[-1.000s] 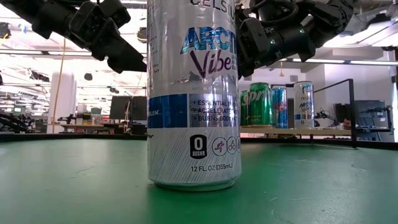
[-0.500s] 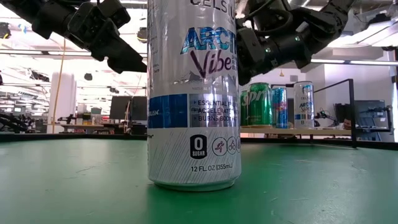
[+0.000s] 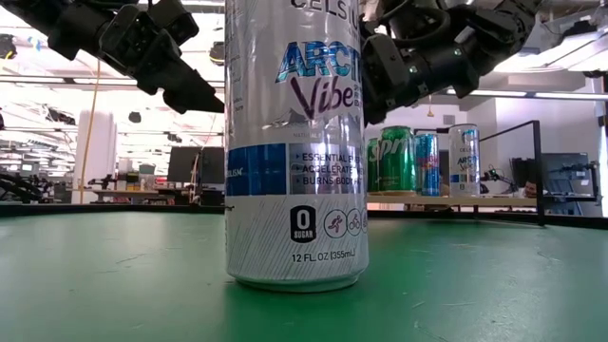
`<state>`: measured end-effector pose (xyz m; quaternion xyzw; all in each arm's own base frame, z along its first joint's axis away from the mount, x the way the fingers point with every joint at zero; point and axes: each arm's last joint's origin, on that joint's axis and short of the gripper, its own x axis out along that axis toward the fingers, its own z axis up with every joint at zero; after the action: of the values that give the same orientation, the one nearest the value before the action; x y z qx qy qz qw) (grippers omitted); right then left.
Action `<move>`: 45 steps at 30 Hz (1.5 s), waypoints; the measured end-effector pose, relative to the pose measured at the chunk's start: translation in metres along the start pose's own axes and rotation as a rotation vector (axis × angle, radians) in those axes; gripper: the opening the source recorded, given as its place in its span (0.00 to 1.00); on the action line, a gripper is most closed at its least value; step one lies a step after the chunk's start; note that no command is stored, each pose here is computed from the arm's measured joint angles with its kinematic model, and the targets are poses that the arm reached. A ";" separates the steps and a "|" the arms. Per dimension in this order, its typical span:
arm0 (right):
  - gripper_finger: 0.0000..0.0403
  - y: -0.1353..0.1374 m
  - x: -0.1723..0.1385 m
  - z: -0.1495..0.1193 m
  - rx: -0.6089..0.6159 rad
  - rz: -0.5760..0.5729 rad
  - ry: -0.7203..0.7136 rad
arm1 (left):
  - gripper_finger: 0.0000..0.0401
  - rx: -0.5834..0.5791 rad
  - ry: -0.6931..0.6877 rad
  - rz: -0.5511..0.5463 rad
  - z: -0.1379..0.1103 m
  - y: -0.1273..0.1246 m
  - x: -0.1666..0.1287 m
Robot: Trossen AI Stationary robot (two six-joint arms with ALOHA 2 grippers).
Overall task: Place canned beverage on shelf
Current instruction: Put the blue soda can on the shelf aligned with the other blue soda can
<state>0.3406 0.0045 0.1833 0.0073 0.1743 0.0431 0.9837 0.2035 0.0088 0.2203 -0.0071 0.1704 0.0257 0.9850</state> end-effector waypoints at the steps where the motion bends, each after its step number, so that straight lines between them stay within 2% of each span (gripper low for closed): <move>1: 0.88 0.000 0.000 0.000 0.003 0.000 0.005 | 0.66 0.000 0.000 0.000 0.000 0.000 0.000; 5: 0.85 0.000 0.000 0.000 0.009 0.001 0.003 | 0.66 0.001 -0.001 0.000 0.000 0.000 0.000; 12: 0.65 0.001 -0.004 0.003 0.040 0.003 0.008 | 0.66 0.039 -0.027 -0.030 0.003 -0.001 -0.004; 14: 0.64 0.001 -0.012 0.009 0.044 0.004 0.014 | 0.66 0.046 -0.042 -0.027 0.005 -0.001 -0.007; 18: 0.64 0.005 -0.044 0.032 0.003 0.025 0.020 | 0.66 0.050 -0.077 -0.024 0.010 -0.001 -0.013; 23: 0.64 0.009 -0.103 0.055 -0.006 0.007 0.049 | 0.66 0.059 -0.109 -0.029 0.014 -0.001 -0.023; 28: 0.64 0.010 -0.169 0.062 -0.008 -0.140 0.085 | 0.66 0.059 -0.149 -0.022 0.018 -0.001 -0.031; 33: 0.64 0.006 -0.217 0.049 -0.022 -0.256 0.015 | 0.66 0.083 -0.173 -0.033 0.020 -0.003 -0.033; 38: 0.64 -0.008 -0.243 0.033 0.021 -0.400 -0.028 | 0.66 0.139 -0.234 -0.049 0.023 -0.007 -0.034; 42: 0.64 -0.025 -0.249 0.031 0.065 -0.532 -0.032 | 0.66 0.134 -0.399 -0.019 0.002 -0.004 -0.040; 45: 0.64 -0.039 -0.246 0.027 0.096 -0.594 0.019 | 0.66 0.051 -0.514 0.048 -0.018 0.002 -0.047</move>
<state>0.1230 -0.0561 0.2915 0.0022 0.1797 -0.2549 0.9501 0.1529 0.0078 0.2189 0.0285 -0.0848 0.0455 0.9950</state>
